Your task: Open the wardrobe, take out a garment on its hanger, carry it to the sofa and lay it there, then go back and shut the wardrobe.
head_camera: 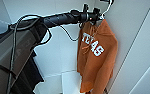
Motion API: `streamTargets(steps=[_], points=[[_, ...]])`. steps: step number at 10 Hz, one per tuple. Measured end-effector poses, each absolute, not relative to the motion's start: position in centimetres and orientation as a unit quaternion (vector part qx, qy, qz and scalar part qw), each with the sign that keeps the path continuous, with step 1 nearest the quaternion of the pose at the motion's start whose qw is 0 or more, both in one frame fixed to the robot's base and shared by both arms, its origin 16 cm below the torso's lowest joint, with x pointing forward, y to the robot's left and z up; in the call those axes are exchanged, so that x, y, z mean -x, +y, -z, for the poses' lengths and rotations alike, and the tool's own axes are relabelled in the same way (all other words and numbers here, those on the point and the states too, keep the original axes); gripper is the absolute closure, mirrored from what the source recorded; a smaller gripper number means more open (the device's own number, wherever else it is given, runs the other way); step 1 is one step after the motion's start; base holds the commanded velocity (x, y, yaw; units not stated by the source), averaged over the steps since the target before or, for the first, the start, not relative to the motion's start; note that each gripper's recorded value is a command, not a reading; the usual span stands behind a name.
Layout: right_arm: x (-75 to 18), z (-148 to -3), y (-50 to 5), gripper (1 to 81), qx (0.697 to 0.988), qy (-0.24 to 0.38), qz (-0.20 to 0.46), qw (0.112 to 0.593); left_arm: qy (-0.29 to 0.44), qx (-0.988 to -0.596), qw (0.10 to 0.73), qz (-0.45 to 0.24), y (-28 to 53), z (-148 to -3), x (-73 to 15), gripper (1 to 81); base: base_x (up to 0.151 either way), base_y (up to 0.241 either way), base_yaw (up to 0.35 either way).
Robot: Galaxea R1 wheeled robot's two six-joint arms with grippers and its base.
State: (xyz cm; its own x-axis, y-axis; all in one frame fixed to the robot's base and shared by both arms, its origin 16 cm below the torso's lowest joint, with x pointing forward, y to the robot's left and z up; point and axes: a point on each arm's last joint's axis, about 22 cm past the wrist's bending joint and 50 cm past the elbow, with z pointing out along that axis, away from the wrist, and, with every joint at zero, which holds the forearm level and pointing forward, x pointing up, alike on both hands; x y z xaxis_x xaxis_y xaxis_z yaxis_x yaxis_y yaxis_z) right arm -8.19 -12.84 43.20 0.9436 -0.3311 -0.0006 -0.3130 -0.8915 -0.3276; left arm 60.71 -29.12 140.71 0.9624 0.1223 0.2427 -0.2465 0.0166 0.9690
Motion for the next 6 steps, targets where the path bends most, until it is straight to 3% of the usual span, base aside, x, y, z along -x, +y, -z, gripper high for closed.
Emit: streamTargets(steps=[6], points=[[8.5,-43.2,-13.1,1.0,0.972,0.165,0.029,0.162,-0.081,-0.688,0.704,-0.157,-26.1,-141.2,-61.1,81.1,0.0,0.0,0.0]])
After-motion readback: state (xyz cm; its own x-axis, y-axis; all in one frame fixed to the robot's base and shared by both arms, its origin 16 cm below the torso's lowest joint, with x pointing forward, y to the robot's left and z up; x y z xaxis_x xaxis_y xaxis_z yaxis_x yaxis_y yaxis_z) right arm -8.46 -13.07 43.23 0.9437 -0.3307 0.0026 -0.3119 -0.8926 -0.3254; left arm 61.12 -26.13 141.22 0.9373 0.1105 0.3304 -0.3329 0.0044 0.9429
